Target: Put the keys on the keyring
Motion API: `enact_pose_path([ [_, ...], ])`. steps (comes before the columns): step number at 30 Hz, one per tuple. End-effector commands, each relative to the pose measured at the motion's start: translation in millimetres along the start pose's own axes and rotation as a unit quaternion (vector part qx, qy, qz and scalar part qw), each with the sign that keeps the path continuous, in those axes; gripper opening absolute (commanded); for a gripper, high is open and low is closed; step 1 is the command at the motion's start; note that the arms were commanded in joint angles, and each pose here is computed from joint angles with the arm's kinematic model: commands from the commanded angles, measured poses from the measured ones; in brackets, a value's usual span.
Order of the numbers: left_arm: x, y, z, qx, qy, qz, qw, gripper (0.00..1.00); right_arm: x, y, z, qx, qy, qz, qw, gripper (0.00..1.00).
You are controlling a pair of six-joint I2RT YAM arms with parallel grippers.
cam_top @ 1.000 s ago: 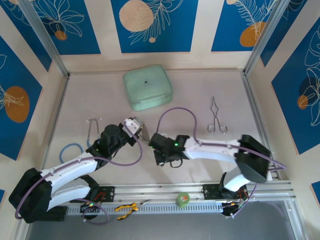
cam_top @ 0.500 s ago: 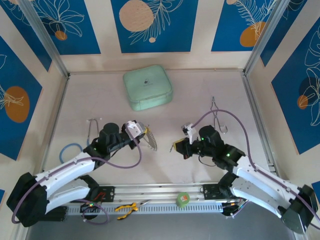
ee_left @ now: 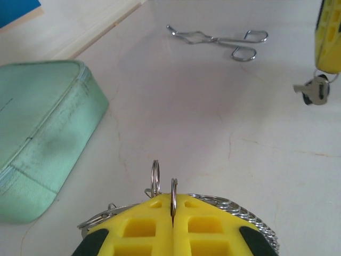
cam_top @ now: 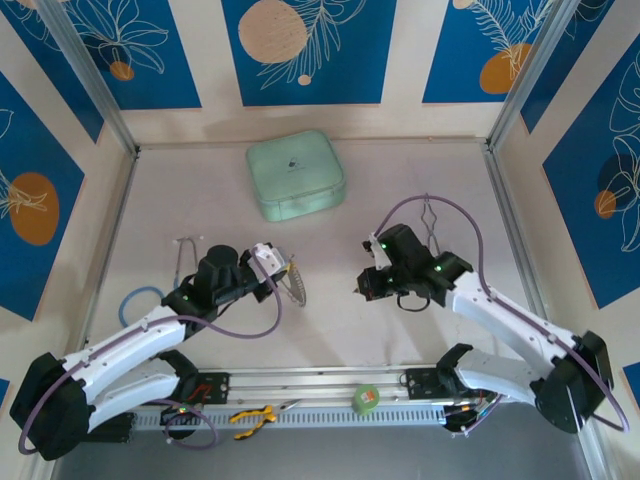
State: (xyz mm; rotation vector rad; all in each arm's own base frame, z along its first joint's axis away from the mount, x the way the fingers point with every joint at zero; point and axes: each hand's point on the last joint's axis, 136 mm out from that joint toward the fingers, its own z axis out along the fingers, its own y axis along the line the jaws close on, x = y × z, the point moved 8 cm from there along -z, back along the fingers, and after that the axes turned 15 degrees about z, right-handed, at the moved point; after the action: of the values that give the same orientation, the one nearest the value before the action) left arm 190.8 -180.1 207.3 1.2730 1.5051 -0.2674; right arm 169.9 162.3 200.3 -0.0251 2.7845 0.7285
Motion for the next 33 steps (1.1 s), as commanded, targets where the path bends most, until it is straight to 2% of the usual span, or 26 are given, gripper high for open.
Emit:
enact_pose_path([
  [1,-12,10,-5,-0.028,0.002,0.006,1.000,0.00,13,-9,0,0.068,0.066,0.030,0.995,0.00],
  [8,-6,10,-8,-0.037,0.027,-0.006,0.999,0.00,3,-4,31,0.106,0.112,0.022,0.988,0.00],
  [12,-7,8,-11,-0.036,0.017,-0.012,0.999,0.00,-4,6,56,0.110,0.126,0.009,0.986,0.00],
  [23,-11,11,-8,-0.038,0.006,-0.008,0.999,0.00,-24,24,112,0.122,0.141,-0.026,0.982,0.00],
  [33,-11,10,-8,-0.038,0.008,-0.008,0.999,0.00,-31,25,134,0.127,0.145,-0.030,0.981,0.00],
])
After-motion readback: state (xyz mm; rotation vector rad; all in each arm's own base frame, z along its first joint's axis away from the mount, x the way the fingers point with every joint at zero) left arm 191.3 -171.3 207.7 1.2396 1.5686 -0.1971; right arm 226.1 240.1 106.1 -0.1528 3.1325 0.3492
